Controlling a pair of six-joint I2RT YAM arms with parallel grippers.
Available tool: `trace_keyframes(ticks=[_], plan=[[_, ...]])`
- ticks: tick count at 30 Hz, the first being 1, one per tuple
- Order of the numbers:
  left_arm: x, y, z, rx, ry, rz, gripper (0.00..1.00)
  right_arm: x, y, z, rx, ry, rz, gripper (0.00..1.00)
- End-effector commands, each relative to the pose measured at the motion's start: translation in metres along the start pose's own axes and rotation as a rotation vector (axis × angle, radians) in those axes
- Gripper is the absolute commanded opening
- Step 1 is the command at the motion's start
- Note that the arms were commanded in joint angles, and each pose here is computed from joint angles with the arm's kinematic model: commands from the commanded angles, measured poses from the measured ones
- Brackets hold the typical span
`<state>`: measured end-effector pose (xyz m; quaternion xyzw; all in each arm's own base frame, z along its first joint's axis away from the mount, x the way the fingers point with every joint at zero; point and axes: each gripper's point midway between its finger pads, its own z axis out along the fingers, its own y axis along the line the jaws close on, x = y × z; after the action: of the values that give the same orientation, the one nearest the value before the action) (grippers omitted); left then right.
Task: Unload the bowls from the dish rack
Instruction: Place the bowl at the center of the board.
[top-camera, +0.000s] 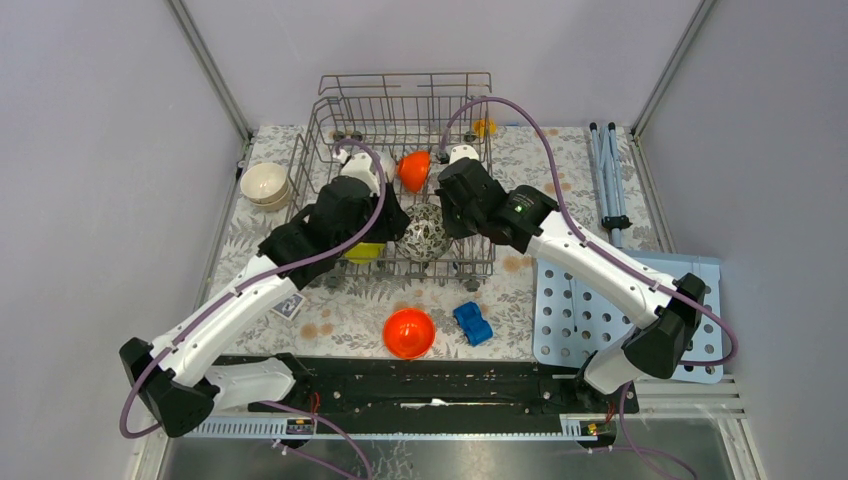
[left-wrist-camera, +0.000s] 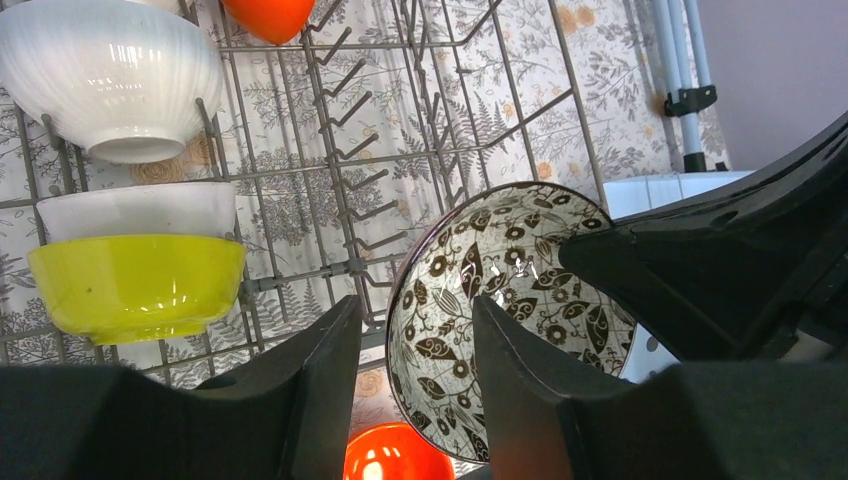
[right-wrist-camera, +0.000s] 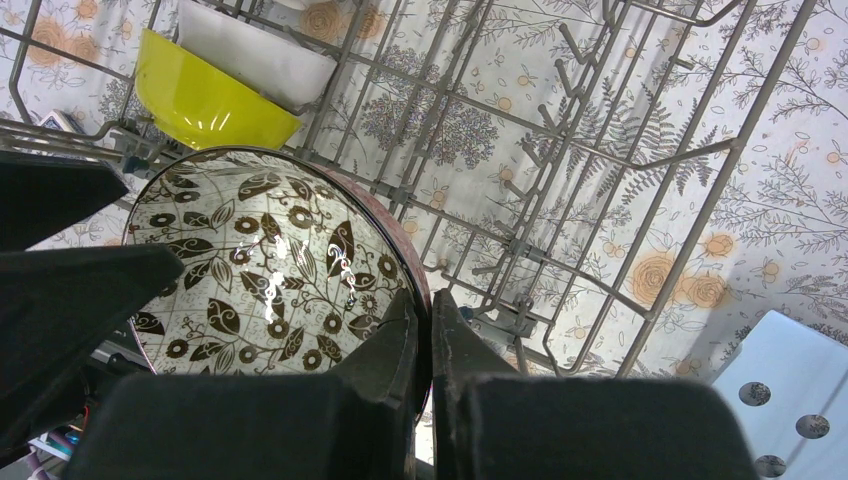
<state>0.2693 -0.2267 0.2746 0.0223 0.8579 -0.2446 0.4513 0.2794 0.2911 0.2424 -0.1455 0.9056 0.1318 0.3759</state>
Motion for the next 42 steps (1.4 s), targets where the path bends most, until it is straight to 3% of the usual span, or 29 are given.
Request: trace_keyframes(ticks=[1, 11, 17, 20, 24, 28, 30, 31, 34, 36, 39, 42], plan=[[-0.004, -0.008, 0.001, 0.016, -0.01, 0.043, 0.49, -0.026, 0.01, -0.015, -0.053, -0.093, 0.032, 0.0], [0.007, -0.004, 0.004, 0.002, 0.022, 0.076, 0.27, -0.027, 0.012, -0.015, -0.063, -0.102, 0.035, 0.0], [0.016, -0.001, 0.009, -0.008, 0.056, 0.09, 0.36, -0.029, 0.015, -0.018, -0.079, -0.109, 0.04, 0.0], [0.019, 0.0, 0.012, -0.014, 0.066, 0.091, 0.36, -0.029, 0.016, -0.018, -0.086, -0.107, 0.043, 0.0], [0.019, 0.001, 0.011, -0.016, 0.061, 0.089, 0.23, -0.029, 0.016, -0.019, -0.091, -0.11, 0.043, 0.0], [0.016, 0.0, 0.01, -0.016, 0.052, 0.084, 0.0, -0.027, 0.017, -0.019, -0.099, -0.108, 0.041, 0.0], [0.014, 0.0, 0.009, -0.021, 0.043, 0.082, 0.0, -0.027, 0.018, -0.02, -0.113, -0.112, 0.043, 0.0], [0.012, 0.001, 0.009, -0.027, 0.036, 0.081, 0.0, -0.027, 0.02, -0.022, -0.123, -0.114, 0.047, 0.04], [0.001, 0.008, 0.005, -0.068, -0.013, 0.074, 0.0, -0.026, 0.023, -0.027, -0.156, -0.116, 0.051, 0.54], [-0.011, 0.015, -0.001, -0.1, -0.052, 0.068, 0.0, -0.027, 0.025, -0.033, -0.176, -0.122, 0.063, 0.76], [-0.028, 0.028, -0.01, -0.137, -0.081, 0.039, 0.0, -0.032, 0.026, -0.05, -0.208, -0.138, 0.074, 0.97], [-0.054, 0.052, -0.025, -0.203, -0.134, -0.007, 0.0, -0.032, 0.025, -0.067, -0.235, -0.163, 0.093, 1.0]])
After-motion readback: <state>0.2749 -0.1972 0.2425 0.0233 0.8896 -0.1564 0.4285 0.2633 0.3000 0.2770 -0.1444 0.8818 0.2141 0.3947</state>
